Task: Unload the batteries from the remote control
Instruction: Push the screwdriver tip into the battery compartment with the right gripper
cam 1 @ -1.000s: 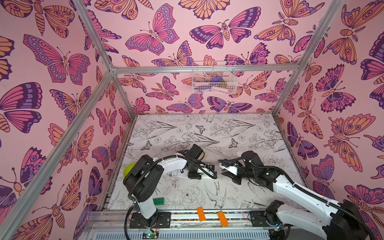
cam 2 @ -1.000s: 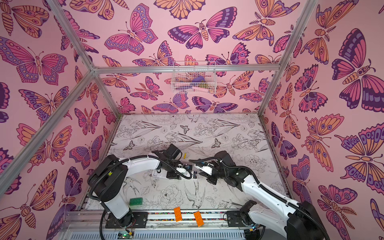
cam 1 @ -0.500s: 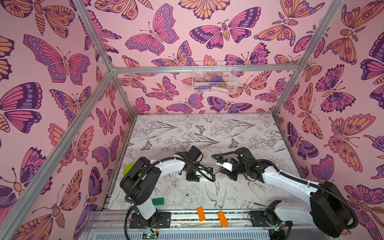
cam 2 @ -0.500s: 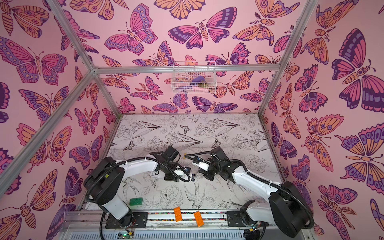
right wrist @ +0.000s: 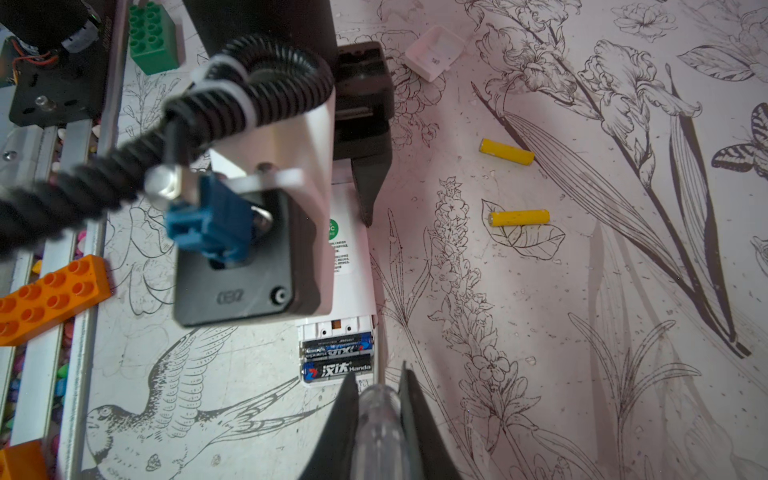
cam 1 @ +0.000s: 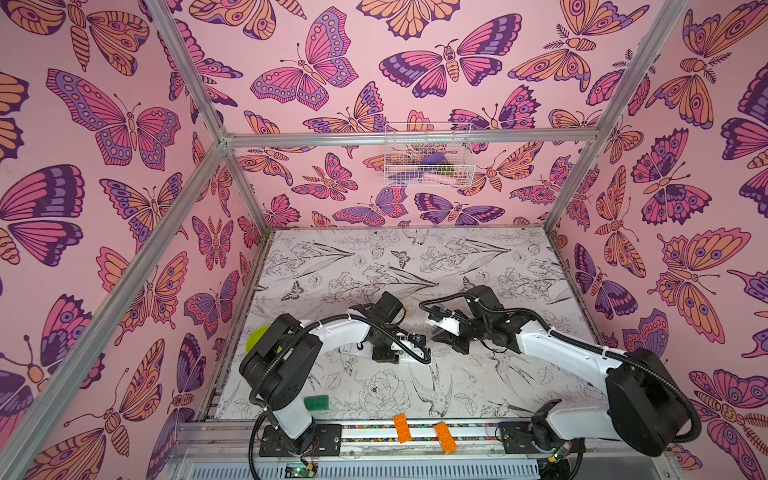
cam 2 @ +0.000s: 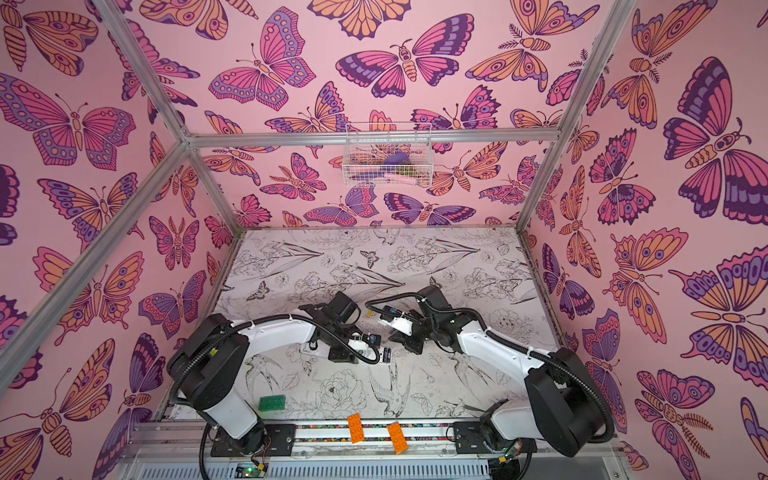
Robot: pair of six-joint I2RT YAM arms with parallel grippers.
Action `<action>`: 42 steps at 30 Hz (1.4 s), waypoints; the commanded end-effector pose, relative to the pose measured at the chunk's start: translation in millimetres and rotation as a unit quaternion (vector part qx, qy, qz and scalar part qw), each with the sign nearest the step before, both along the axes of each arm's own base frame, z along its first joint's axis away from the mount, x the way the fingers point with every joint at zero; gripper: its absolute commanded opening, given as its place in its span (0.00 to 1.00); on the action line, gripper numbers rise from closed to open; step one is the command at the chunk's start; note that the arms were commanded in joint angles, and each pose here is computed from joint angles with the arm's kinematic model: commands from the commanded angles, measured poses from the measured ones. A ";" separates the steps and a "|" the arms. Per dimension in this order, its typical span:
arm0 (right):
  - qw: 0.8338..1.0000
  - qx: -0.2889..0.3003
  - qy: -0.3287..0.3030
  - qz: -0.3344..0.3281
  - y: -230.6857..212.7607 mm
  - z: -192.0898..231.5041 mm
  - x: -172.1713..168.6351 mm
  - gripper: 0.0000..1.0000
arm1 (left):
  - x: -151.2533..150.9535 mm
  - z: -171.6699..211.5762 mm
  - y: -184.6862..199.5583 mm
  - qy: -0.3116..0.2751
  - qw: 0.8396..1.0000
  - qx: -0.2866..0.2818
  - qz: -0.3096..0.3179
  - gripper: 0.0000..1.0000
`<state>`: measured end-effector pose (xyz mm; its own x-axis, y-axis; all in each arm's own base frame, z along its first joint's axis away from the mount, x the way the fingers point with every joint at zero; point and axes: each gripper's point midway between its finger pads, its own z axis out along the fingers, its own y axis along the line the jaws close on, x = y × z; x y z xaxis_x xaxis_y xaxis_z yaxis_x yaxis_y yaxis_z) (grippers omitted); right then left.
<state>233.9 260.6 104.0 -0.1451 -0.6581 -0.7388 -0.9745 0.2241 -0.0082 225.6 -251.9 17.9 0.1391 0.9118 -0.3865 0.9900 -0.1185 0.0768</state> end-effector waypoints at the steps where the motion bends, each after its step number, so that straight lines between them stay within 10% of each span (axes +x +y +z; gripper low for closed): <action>1: 1.000 0.000 0.003 0.029 3.3 7.1 -1.8 0.00 | -14.9 -18.7 19.5 0.021 0.999 0.041 -0.003 0.44; 42: 0.995 -0.038 0.049 0.079 3.0 -3.5 -10.8 0.00 | -13.5 -18.6 19.9 0.011 0.999 0.037 -0.008 0.44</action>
<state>233.0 258.6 94.5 -0.1177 -0.7456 -0.6560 -0.9912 0.1286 0.0316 225.8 -252.1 18.1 0.1516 0.9064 -0.3943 0.9878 -0.1241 0.0946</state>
